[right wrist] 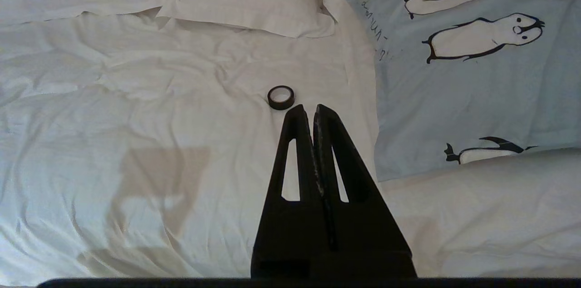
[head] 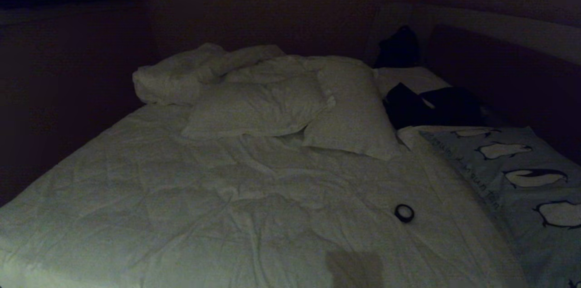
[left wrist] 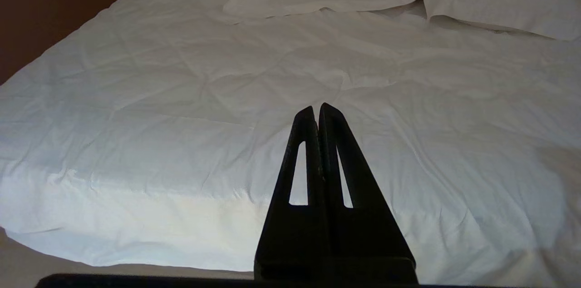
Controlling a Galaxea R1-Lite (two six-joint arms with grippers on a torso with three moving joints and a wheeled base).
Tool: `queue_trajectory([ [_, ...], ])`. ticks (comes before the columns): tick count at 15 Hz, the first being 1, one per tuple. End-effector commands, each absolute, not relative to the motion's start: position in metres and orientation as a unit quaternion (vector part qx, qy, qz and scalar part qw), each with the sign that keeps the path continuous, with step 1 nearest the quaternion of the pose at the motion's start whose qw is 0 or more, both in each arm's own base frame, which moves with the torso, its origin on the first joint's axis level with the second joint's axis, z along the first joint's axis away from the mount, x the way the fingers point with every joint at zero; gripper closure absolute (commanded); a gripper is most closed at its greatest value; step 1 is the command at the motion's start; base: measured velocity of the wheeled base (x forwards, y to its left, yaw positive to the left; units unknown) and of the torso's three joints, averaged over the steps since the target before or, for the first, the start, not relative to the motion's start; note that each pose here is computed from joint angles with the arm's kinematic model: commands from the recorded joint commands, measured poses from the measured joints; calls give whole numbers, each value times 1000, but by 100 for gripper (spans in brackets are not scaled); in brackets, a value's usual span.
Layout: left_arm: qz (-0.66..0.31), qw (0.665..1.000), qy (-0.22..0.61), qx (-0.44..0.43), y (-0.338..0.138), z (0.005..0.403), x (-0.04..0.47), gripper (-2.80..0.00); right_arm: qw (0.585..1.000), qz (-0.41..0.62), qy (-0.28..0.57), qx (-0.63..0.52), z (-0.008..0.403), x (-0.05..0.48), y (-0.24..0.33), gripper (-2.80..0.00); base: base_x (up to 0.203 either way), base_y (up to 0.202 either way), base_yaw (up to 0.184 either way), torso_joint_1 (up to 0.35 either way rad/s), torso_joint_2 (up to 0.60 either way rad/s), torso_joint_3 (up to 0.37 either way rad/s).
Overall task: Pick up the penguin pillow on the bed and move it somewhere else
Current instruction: Pick up the pillow
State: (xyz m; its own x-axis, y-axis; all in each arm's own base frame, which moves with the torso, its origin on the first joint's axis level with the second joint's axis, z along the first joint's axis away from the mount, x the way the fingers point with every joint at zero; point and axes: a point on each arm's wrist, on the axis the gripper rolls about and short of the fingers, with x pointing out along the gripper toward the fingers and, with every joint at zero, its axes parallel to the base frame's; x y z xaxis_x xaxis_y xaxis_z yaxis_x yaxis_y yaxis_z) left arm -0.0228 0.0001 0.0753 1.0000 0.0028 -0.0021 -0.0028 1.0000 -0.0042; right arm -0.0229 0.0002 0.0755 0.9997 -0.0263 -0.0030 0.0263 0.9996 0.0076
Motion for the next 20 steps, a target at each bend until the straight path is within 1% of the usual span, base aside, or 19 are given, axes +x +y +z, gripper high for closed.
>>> queue_trajectory([
  [1, 1, 1000, 2, -2, 0, 75, -23, 0, 1000, -13, 1, 4, 75, -23, 0, 0, 0, 0, 0, 0, 0, 0],
  [15, 2, 1000, 2, -2, 0, 75, -23, 0, 1000, -15, 2, -2, 76, -23, 0, 0, 0, 0, 0, 0, 0, 0],
  [20, 2, 1000, 2, -2, 0, 75, -23, 0, 1000, -15, -14, -2, 95, -31, 0, 0, 0, 0, 0, 0, 0, 0],
])
